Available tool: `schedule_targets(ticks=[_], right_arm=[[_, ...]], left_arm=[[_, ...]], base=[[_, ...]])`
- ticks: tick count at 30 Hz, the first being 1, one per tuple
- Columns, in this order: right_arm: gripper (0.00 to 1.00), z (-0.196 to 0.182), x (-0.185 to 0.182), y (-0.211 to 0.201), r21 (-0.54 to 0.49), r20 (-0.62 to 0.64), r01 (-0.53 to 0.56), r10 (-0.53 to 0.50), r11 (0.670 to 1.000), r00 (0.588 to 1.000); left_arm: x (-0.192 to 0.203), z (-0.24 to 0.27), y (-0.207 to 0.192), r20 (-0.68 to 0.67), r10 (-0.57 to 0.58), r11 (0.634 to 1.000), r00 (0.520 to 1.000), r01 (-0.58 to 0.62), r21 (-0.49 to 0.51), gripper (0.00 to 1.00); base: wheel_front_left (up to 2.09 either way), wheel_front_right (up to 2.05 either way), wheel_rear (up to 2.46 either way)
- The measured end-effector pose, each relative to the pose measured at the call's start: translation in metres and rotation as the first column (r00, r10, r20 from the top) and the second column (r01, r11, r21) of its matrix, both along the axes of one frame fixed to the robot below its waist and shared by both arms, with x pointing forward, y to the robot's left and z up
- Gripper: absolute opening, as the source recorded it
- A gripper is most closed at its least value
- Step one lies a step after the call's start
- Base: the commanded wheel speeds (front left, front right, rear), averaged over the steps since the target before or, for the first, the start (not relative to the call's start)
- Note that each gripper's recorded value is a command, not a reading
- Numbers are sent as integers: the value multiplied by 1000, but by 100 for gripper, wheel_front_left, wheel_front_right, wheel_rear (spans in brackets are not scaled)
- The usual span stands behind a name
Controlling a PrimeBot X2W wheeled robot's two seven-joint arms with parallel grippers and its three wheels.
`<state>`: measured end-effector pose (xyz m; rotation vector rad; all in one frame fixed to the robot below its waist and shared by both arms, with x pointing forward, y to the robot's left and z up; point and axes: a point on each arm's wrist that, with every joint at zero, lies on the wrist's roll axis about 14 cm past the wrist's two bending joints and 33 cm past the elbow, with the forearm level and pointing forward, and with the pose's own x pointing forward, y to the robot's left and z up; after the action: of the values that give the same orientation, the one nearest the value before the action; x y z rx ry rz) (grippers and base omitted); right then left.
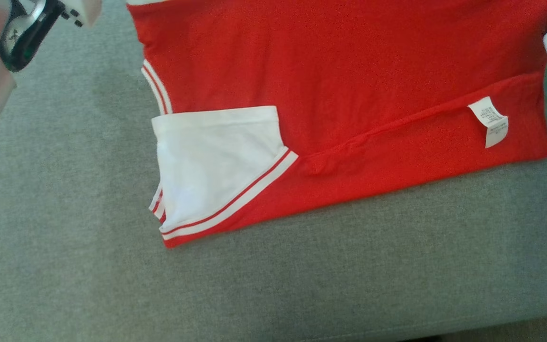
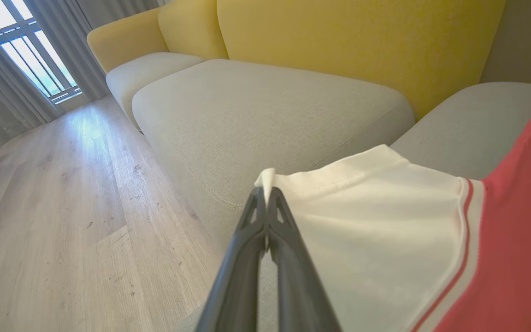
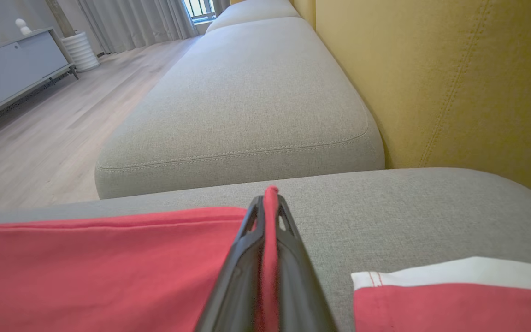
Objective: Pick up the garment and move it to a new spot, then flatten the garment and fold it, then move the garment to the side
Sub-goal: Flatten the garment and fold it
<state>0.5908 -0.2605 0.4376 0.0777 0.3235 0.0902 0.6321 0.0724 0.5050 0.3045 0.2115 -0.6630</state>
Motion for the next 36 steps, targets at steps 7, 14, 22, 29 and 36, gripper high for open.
schedule_targets(ticks=[7, 14, 22, 29, 36], right_arm=[[0, -8, -26, -5, 34, -27, 9, -8, 999, 1000], [0, -13, -49, -6, 50, -49, 3, 0, 999, 999], [0, -34, -81, -1, 69, -106, -10, 18, 998, 994], [0, -42, -94, 0, 81, -120, -14, 24, 997, 992], [65, -54, -109, -2, 83, -149, -9, 21, 996, 989]], left_arm=[[-32, 8, 1, -7, -14, 996, 1000, 13, -83, 0], [-90, -13, 11, -77, 8, 991, 997, -18, -131, 0], [-163, -34, 17, -182, 40, 980, 982, -75, -185, 0], [-195, -45, 17, -257, 71, 967, 964, -130, -219, 0], [-223, -67, 13, -351, 84, 953, 933, -179, -246, 0]], base=[[0, 0, 0], [0, 0, 0], [0, 0, 0], [0, 0, 0], [0, 0, 0]])
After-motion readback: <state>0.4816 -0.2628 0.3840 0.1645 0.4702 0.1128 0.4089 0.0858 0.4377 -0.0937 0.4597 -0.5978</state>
